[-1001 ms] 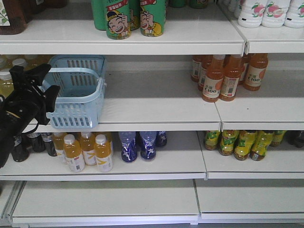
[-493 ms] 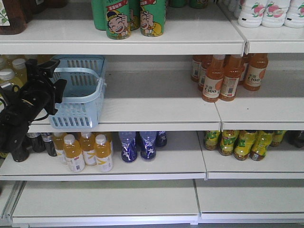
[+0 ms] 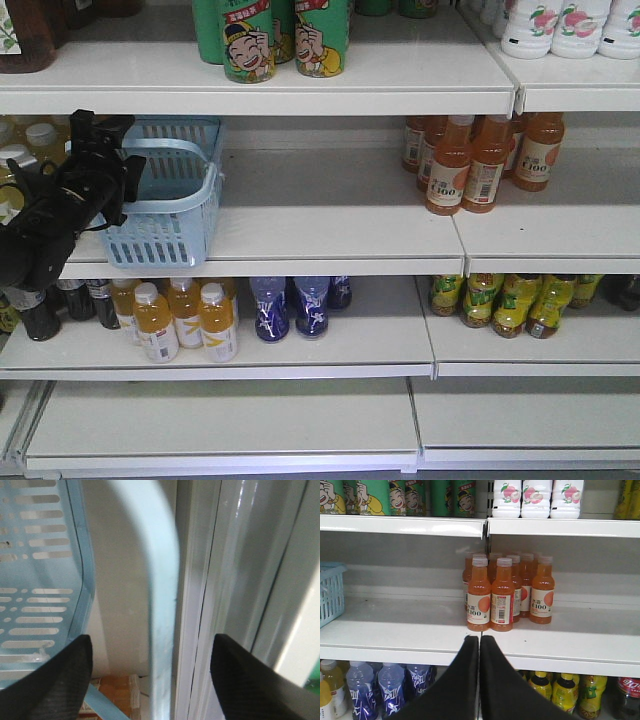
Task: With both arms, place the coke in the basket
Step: 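Close the left gripper on the light-blue basket handle, then lift the basket off the shelf and lower it toward the robot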
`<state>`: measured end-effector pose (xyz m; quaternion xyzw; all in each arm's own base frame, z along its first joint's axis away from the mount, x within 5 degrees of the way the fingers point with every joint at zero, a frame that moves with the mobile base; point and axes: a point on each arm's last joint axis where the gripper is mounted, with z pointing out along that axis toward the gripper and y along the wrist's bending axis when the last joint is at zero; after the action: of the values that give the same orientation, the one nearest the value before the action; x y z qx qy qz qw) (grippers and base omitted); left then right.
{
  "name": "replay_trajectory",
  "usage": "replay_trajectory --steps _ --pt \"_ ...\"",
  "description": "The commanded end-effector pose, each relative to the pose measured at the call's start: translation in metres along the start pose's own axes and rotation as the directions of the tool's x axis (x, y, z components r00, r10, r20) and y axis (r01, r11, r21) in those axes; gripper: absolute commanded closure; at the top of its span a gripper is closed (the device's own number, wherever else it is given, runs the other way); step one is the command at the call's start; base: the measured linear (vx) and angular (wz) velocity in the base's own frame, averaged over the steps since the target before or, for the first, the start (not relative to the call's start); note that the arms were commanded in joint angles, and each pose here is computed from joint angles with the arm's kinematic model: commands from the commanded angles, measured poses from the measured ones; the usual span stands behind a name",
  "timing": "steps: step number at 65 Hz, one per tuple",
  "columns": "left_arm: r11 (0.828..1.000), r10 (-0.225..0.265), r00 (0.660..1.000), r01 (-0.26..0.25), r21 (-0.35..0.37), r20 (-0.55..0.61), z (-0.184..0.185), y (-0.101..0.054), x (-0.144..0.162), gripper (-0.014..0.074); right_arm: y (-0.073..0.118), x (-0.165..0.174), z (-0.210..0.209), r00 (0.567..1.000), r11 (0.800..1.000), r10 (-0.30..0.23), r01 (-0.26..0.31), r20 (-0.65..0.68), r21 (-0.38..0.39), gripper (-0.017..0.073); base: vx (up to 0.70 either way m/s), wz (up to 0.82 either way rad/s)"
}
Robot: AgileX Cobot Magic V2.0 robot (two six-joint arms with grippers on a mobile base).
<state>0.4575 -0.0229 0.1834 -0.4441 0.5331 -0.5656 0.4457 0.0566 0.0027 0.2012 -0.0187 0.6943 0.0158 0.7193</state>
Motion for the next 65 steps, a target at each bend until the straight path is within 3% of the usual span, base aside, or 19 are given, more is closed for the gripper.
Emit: replay_trajectory --steps 1,18,41,55,65 --pt "0.99 0.002 1.0 0.0 0.141 -0.01 0.006 -0.038 0.003 0.0106 0.0 -0.002 -0.001 0.997 1.0 -0.014 0.014 0.069 -0.002 0.0564 0.0 0.0" --pt "0.991 -0.001 1.0 0.001 0.133 -0.002 0.007 -0.036 0.002 0.0226 0.0 -0.002 -0.001 0.997 1.0 -0.014 0.014 0.069 -0.002 0.0564 0.0 0.0" --pt "0.986 0.016 1.0 -0.012 0.164 -0.023 0.006 -0.039 0.004 0.0603 0.0 -0.002 -0.001 0.997 1.0 -0.014 0.014 0.069 -0.002 0.0564 0.0 0.0" --pt "0.96 0.096 0.983 -0.05 0.276 -0.155 0.003 -0.048 0.018 0.0602 0.0 -0.002 -0.001 0.997 1.0 -0.014 0.014 0.069 -0.002 0.0564 0.0 0.0" --pt "0.974 0.068 0.946 0.006 0.227 -0.318 0.0 -0.043 0.031 0.0602 0.0 -0.002 -0.001 0.997 1.0 -0.014 0.014 0.069 -0.002 0.0564 0.0 0.0"
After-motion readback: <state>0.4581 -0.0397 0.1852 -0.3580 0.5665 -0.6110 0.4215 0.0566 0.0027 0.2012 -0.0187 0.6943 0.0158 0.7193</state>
